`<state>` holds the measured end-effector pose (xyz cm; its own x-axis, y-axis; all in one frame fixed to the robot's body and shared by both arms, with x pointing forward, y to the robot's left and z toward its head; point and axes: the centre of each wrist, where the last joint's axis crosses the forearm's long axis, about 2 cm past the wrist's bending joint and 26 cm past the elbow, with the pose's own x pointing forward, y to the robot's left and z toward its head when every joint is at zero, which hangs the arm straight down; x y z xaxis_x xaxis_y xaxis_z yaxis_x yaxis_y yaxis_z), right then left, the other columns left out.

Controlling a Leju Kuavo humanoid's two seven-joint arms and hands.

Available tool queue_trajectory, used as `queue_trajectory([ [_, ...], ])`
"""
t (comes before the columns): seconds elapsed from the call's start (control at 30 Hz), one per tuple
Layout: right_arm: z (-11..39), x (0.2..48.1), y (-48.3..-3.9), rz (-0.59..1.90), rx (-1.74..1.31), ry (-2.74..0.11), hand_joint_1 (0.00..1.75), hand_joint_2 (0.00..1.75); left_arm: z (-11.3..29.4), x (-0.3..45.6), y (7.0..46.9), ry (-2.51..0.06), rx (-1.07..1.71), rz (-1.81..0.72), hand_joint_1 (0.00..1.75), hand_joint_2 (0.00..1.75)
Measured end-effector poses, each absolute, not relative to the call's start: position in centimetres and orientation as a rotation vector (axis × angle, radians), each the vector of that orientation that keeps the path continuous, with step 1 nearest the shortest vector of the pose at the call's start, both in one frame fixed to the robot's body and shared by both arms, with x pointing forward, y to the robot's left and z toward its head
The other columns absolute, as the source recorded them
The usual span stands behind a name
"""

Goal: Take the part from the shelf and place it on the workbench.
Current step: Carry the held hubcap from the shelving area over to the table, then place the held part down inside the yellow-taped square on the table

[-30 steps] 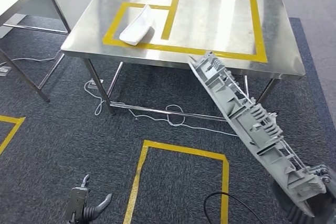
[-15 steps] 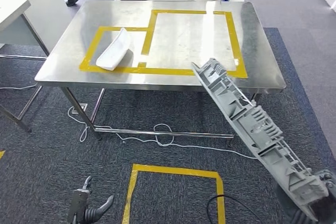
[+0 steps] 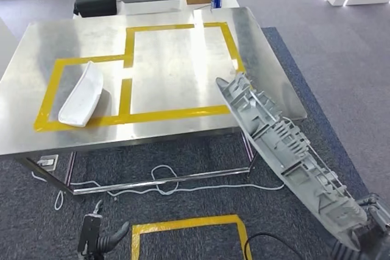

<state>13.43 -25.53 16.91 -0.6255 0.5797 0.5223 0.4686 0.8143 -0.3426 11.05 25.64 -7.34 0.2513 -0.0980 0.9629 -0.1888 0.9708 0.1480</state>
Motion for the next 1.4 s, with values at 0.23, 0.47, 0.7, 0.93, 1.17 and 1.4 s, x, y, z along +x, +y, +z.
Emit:
queue_trajectory([
  [0.23, 16.3, 13.3, -25.5, 0.256, -0.765, -2.324, 1.75, 1.75, -7.7, 10.2, 25.7, -1.294, 0.256, 0.065, 0.0, 1.75],
  [0.47, 16.1, 13.4, -25.5, 0.273, -0.769, -2.312, 1.75, 1.75, -7.4, 11.3, 25.7, -1.312, 0.254, 0.069, 0.0, 1.75],
  [0.7, 15.8, 13.5, -25.5, 0.304, -0.755, -2.249, 1.75, 1.75, -8.0, 10.1, 26.2, -1.267, 0.271, 0.106, 0.0, 1.75],
  [0.93, 15.1, 13.6, -25.5, 0.393, -0.732, -2.173, 1.75, 1.75, -8.2, 9.7, 26.4, -1.269, 0.279, 0.123, 0.0, 1.75],
  [1.17, 13.7, 13.6, -25.8, 0.667, -0.692, -1.941, 1.75, 1.75, -8.2, 9.7, 26.5, -1.267, 0.259, 0.119, 0.0, 1.75],
  [1.4, 12.7, 13.5, -25.9, 0.768, -0.665, -1.897, 1.75, 1.75, -8.3, 9.4, 27.4, -1.245, 0.277, 0.131, 0.0, 1.75],
])
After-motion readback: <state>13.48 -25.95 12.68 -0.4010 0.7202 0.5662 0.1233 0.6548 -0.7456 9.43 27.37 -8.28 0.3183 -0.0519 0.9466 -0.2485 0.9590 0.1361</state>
